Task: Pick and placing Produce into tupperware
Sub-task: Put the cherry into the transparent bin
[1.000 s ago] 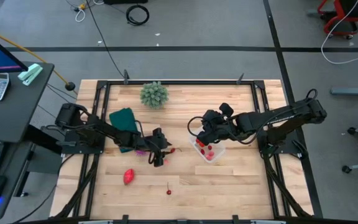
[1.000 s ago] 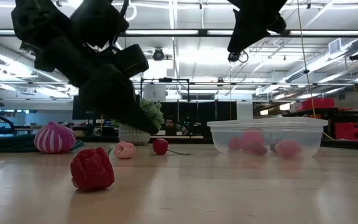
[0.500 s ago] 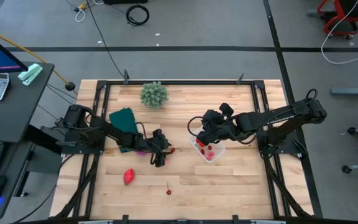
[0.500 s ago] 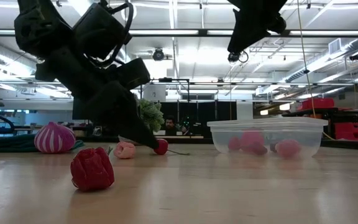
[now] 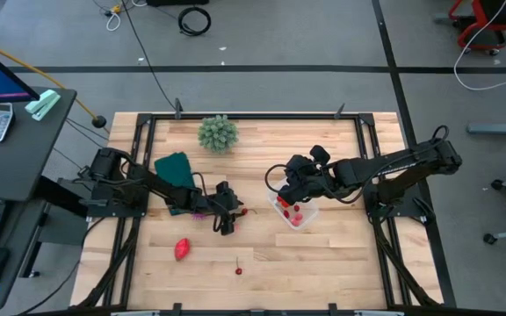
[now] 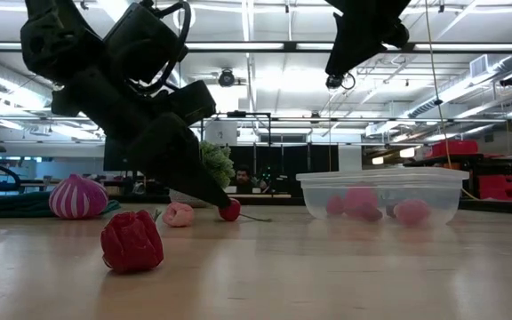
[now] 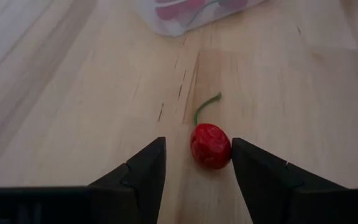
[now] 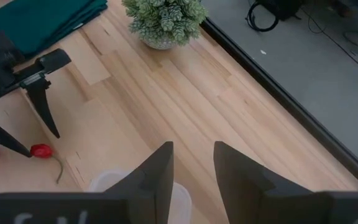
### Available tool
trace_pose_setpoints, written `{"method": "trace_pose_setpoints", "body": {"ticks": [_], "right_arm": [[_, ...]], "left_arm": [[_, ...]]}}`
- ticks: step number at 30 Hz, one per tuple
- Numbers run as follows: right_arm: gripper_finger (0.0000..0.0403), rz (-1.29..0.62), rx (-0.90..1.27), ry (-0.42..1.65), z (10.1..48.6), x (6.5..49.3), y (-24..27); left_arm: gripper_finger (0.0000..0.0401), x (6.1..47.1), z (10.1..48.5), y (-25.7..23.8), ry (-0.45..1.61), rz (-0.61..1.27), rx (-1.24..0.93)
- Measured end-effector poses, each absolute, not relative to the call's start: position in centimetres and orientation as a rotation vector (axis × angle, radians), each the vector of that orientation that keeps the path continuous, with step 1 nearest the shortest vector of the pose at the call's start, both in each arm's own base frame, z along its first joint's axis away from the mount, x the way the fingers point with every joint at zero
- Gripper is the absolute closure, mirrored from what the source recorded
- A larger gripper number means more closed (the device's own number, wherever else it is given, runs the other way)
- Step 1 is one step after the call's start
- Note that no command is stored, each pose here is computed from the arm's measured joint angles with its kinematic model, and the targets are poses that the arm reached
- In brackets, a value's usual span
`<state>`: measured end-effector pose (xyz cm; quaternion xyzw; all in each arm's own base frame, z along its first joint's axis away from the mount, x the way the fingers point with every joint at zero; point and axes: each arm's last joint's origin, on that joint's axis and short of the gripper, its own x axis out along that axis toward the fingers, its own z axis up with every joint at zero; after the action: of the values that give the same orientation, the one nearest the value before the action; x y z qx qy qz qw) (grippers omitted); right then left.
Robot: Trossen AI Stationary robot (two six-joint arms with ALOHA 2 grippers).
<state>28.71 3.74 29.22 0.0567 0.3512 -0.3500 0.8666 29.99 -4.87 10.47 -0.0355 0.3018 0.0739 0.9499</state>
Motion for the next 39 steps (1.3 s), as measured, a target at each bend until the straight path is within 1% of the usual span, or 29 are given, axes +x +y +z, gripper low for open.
{"method": "trace_pose_setpoints", "body": {"ticks": [10,17,22,28,34,39], "right_arm": [[0.0280,-0.732,0.118,0.736,29.2,28.7,3.7],[0.0280,-0.732,0.117,0.736,29.2,28.7,3.7],[0.0280,-0.730,0.113,0.738,29.2,28.7,3.7],[0.0280,-0.730,0.113,0.738,29.2,28.7,3.7],[0.0280,-0.730,0.112,0.738,29.2,28.7,3.7],[0.0280,-0.730,0.112,0.738,29.2,28.7,3.7]], "left_arm": [[0.0212,30.6,8.5,-4.9,0.594,0.177,-0.099],[0.0222,30.7,8.3,-4.9,0.577,0.185,-0.103],[0.0234,30.7,8.3,-4.9,0.573,0.186,-0.105],[0.0264,30.8,8.4,-4.9,0.555,0.179,-0.113],[0.0288,32.7,10.0,-5.3,0.478,0.159,-0.110],[0.0299,34.7,12.0,-5.7,0.417,0.128,-0.040]]}}
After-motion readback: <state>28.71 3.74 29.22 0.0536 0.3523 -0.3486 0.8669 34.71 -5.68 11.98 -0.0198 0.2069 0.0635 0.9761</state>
